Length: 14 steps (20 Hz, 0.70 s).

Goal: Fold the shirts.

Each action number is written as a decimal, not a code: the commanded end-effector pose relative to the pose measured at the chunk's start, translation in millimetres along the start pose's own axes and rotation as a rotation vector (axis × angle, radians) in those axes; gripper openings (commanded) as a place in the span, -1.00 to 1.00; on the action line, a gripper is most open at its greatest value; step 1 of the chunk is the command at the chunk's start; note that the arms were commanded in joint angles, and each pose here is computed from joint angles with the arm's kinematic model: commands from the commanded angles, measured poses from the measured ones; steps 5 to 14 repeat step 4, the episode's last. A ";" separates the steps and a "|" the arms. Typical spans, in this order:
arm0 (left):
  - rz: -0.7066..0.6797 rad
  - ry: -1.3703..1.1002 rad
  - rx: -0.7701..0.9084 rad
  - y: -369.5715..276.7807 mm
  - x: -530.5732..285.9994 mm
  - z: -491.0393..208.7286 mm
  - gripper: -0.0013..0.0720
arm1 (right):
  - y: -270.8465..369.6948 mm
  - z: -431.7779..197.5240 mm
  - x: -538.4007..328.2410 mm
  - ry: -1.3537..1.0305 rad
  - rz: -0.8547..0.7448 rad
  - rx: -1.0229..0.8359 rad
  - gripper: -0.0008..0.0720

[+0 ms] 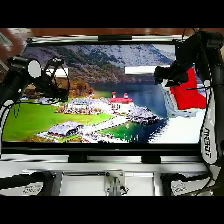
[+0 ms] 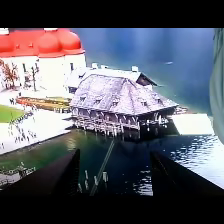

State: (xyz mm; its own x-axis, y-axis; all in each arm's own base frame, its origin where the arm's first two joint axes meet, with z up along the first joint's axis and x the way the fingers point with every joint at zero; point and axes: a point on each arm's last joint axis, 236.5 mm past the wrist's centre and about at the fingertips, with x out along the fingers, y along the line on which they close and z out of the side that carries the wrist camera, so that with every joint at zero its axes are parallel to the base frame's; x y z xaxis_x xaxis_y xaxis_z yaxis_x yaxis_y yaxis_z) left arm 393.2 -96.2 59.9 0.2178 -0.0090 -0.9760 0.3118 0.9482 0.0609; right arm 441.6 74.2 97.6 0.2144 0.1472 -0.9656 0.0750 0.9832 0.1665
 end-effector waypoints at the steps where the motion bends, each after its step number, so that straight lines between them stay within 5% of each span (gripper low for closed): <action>1: 0.003 -0.003 0.000 0.7 0.4 1.0 0.72 | 1.1 -0.6 0.5 0.003 0.003 0.000 0.50; 14: 0.003 -0.007 0.000 0.8 0.4 1.8 0.72 | 1.0 -0.7 0.6 0.004 0.003 0.000 0.50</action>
